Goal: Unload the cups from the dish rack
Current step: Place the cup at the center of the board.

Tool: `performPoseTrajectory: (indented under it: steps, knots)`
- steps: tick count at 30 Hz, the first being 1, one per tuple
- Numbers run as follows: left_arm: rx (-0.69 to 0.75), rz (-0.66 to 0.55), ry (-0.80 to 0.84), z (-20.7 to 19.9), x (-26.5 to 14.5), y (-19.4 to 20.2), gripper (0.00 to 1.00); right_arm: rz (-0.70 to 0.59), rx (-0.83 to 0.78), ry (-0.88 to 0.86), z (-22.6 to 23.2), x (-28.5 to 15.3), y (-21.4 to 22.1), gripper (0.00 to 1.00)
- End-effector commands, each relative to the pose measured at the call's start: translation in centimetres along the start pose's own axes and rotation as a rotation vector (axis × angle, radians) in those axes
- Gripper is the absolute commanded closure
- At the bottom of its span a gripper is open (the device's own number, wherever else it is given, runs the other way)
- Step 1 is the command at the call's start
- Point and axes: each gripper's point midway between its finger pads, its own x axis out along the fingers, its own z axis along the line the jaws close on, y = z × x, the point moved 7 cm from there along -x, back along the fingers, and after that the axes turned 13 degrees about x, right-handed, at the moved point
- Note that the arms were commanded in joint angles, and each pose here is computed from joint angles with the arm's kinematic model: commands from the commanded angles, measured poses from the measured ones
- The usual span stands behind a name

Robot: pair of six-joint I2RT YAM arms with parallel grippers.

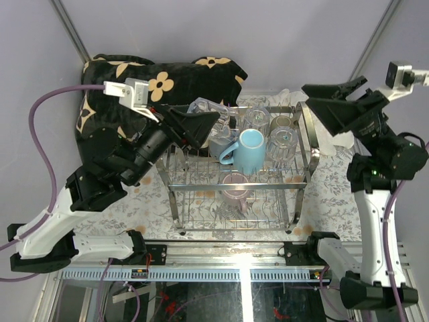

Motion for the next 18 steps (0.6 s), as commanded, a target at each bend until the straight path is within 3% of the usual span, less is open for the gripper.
performPoseTrajectory:
  steps: [1, 9, 14, 18]
  knots:
    - [-0.078, -0.151, 0.049, -1.0, 0.2, -3.8, 1.0, 0.053, -0.015, -0.09, 2.1, 1.7, -1.4, 0.08]
    - [-0.048, -0.169, 0.035, -1.5, 1.7, -4.4, 1.0, 0.116, 0.048, -0.122, 0.8, 5.9, -4.5, 0.09]
    - [-0.033, -0.176, 0.01, -1.3, 2.0, -4.5, 1.0, 0.253, 0.099, -0.131, -1.2, 10.3, -2.3, 0.11]
    - [-0.024, -0.196, -0.017, -0.7, 1.4, -4.9, 1.0, 0.28, 0.147, -0.13, -2.9, 10.5, 0.1, 0.11]
